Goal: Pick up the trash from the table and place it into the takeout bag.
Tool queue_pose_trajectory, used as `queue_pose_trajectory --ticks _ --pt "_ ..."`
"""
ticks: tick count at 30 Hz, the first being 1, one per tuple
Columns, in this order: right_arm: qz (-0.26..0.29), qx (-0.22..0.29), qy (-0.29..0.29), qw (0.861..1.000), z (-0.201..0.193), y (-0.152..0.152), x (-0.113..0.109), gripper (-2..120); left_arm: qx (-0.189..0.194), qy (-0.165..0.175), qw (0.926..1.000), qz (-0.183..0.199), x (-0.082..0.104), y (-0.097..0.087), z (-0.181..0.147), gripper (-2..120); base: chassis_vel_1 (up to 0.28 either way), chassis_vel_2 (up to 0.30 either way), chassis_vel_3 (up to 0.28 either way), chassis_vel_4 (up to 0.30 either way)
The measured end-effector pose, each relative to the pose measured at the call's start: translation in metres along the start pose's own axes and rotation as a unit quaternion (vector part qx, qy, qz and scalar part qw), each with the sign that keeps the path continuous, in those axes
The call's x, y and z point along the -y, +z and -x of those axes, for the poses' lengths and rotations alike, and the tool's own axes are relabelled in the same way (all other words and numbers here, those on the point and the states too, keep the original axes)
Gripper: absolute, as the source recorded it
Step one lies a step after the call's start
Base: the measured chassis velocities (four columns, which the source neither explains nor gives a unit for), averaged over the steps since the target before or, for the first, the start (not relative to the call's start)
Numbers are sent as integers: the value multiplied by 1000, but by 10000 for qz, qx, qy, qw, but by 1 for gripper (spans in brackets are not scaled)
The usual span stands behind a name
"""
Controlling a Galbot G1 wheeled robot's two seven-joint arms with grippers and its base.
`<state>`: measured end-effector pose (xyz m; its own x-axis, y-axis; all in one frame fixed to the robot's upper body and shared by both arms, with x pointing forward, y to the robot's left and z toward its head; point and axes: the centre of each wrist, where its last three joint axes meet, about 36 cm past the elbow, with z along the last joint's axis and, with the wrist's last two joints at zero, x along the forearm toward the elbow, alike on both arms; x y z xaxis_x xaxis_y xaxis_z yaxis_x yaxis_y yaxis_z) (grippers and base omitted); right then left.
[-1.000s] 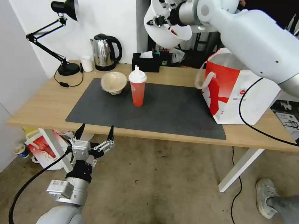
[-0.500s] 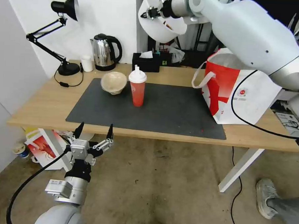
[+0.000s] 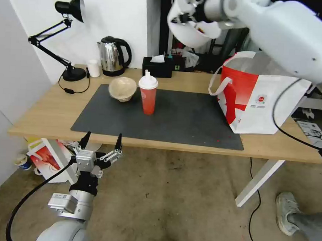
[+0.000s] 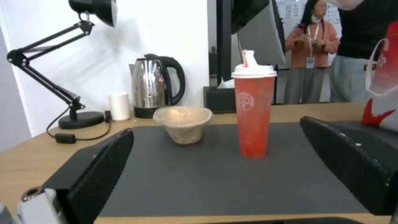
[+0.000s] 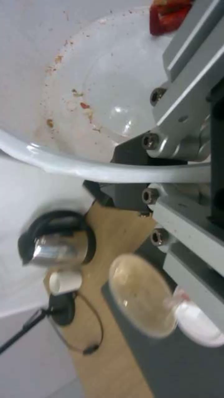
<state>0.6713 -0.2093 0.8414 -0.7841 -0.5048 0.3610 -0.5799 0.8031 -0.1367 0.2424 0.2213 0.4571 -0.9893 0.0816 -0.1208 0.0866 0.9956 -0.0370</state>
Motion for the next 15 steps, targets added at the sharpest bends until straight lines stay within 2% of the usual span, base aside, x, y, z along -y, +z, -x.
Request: queue_pose_trajectory --ticks 4,6,9,15 --pt "60 -75 231 9997 -21 17 25 0 9 13 10000 7 0 -2 -1 100 0 0 0 0" --pt "78 -85 273 9996 -26 20 30 0 10 16 10000 9 0 -3 -2 100 0 0 0 0" --pt "169 -126 470 9987 -46 34 52 0 15 21 10000 7 0 -4 -3 100 0 0 0 0" --pt "283 -229 678 9970 -68 57 74 0 -2 33 10000 8 1 -5 -4 100 0 0 0 0"
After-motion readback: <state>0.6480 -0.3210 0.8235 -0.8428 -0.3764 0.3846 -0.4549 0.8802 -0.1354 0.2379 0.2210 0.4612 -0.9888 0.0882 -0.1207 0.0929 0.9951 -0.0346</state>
